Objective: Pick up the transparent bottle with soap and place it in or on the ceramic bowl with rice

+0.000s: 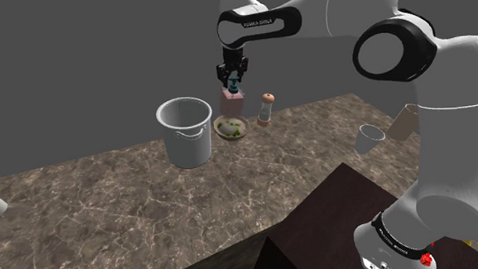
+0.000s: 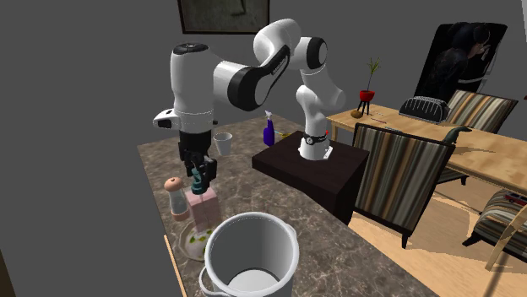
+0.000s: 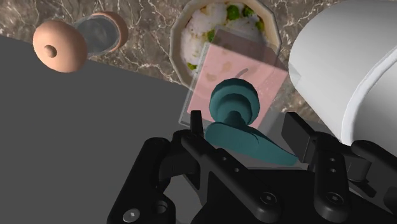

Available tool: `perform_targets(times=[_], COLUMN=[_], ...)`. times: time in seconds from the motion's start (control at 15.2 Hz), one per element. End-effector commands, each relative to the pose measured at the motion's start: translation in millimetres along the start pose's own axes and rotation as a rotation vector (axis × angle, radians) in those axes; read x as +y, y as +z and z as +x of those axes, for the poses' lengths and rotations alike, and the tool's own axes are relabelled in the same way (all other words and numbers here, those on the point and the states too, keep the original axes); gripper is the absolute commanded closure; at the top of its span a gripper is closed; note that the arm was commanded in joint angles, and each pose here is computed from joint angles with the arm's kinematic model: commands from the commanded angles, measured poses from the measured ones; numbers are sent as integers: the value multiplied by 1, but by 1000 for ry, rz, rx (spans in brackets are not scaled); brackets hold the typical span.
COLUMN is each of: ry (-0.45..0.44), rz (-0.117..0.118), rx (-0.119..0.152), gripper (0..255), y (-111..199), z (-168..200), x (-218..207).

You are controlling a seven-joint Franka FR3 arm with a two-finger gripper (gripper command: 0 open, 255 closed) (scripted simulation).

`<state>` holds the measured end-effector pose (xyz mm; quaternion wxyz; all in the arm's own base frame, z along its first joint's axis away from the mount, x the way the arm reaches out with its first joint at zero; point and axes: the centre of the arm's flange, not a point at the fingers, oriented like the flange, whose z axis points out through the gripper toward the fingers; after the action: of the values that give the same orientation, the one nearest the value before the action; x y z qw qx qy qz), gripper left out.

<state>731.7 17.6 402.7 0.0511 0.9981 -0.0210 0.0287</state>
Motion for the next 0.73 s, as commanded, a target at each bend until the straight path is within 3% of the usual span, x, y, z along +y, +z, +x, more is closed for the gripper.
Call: perform_targets(times=[0.0,0.46,0.66], ry=[0,0,0], rz=[0,0,0], rx=[1,1,1], gripper=[255,255,255], y=[10,46,46], z=[0,-2,-2], x=[-2,-6,-6])
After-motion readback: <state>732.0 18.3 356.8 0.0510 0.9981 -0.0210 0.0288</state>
